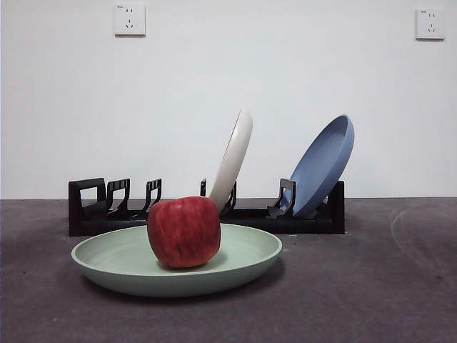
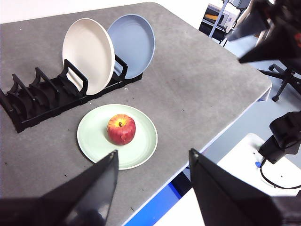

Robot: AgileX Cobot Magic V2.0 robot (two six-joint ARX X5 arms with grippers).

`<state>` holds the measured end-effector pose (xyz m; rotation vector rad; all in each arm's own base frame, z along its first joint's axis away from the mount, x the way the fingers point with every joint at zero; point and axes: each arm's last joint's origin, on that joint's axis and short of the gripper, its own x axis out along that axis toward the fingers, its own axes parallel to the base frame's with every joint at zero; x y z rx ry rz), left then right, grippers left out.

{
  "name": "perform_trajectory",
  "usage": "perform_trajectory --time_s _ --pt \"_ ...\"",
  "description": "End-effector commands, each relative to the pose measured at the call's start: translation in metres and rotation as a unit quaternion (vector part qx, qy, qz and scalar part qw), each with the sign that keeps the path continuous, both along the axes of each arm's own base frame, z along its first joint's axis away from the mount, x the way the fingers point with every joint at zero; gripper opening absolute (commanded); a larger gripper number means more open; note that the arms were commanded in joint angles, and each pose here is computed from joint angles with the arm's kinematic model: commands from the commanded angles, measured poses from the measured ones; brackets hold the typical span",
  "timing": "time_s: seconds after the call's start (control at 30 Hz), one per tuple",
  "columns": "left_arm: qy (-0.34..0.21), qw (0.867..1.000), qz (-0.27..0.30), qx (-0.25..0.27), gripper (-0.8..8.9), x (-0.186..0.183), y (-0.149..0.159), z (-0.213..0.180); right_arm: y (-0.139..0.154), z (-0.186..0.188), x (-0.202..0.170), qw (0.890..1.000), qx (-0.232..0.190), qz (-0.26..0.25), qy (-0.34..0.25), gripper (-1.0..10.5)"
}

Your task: Take the green plate from the plate rack,put the plate on the table,take the apple from the table,put the apple in the plate

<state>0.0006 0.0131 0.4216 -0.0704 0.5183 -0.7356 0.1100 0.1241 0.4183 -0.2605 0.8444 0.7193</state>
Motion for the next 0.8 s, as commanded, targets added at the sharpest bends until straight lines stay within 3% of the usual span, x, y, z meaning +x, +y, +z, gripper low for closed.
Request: perform_trajectory --time_s 0.03,0.37,0.43,0.5,0.57,0.8 --pt "0.013 1.0 0.007 -0.001 2.51 0.002 -0.003 -0.004 -0.015 -0.01 -0.013 1.0 0.013 -0.025 0.009 5.7" --pt "0.044 0.999 0.007 0.014 2.51 0.007 -0.013 -0.018 -0.057 -0.021 -0.049 0.997 0.041 -0.068 0.006 5.4" --pt "0.048 0.999 0.0 0.013 1.98 0.006 -0.014 -0.018 -0.059 -0.022 -0.051 0.997 0.034 -0.069 0.01 3.5" --pt "0.046 0.999 -0.001 0.014 -0.35 0.006 -0.014 -0.018 -0.062 -0.024 -0.053 0.997 0.023 -0.071 0.016 0.4" --pt "0.046 0.999 -0.001 0.014 -0.08 0.006 -0.014 -0.018 -0.063 -0.024 -0.053 0.997 0.017 -0.076 0.013 -0.1" --pt "0.045 0.999 -0.002 0.015 -0.08 0.006 -0.014 -0.018 -0.063 -0.024 -0.053 0.997 0.016 -0.077 0.012 -0.1"
